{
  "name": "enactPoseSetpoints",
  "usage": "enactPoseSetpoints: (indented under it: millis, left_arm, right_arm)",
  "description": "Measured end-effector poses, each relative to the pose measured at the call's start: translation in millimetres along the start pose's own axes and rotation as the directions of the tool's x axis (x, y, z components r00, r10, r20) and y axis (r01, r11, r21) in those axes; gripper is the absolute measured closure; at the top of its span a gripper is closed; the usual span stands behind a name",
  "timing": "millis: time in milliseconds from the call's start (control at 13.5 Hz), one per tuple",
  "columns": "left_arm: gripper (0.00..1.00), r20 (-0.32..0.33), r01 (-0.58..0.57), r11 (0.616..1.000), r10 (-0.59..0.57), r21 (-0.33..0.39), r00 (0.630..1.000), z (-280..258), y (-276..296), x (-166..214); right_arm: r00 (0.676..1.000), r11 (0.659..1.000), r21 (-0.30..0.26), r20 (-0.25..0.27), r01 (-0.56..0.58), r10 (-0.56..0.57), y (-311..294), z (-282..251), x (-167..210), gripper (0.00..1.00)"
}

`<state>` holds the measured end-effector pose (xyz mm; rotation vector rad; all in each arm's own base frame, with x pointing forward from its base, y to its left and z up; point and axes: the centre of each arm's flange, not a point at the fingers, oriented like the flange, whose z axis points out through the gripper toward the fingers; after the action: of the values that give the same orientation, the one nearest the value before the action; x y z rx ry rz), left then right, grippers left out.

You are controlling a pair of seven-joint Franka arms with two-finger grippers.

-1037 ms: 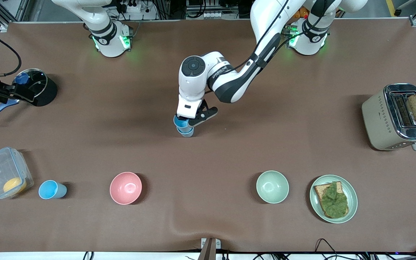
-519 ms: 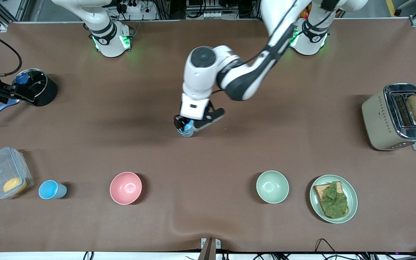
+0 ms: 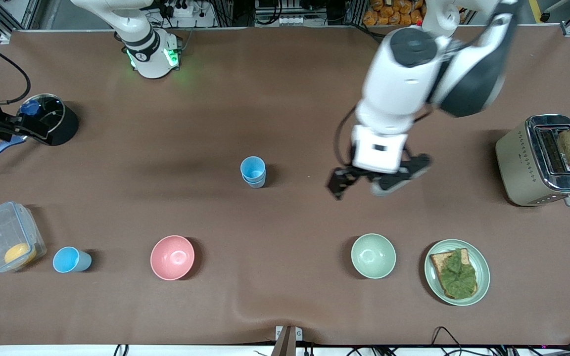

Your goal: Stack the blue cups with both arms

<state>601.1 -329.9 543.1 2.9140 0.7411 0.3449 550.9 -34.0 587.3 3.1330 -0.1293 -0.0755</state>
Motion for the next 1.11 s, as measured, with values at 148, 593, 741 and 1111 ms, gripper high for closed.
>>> enactPoseSetpoints:
  millis: [148,593,741,1111]
  left_arm:
    - [0.0,0.015,-0.102,0.993,0.102,0.054,0.995,-12,-39,33]
    - [0.0,0.102,-0.364,0.923,0.352,0.127,0.93,-23,-176,92]
    - [0.0,0.111,-0.419,0.898,0.406,0.136,0.907,-33,-204,94]
    - [0.0,0.122,-0.445,0.883,0.43,0.15,0.895,-74,-224,95]
  right_arm:
    - [1.0,1.0,0.0,0.001,0.0,0.0,0,0,0,0.0]
    - [1.0,1.0,0.0,0.004,0.002,-0.002,-1,0,0,0.0]
    - [1.0,1.0,0.0,0.009,0.002,-0.002,-1,1,-1,0.0]
    - [1.0,1.0,0.0,0.011,0.002,-0.002,-1,1,-1,0.0]
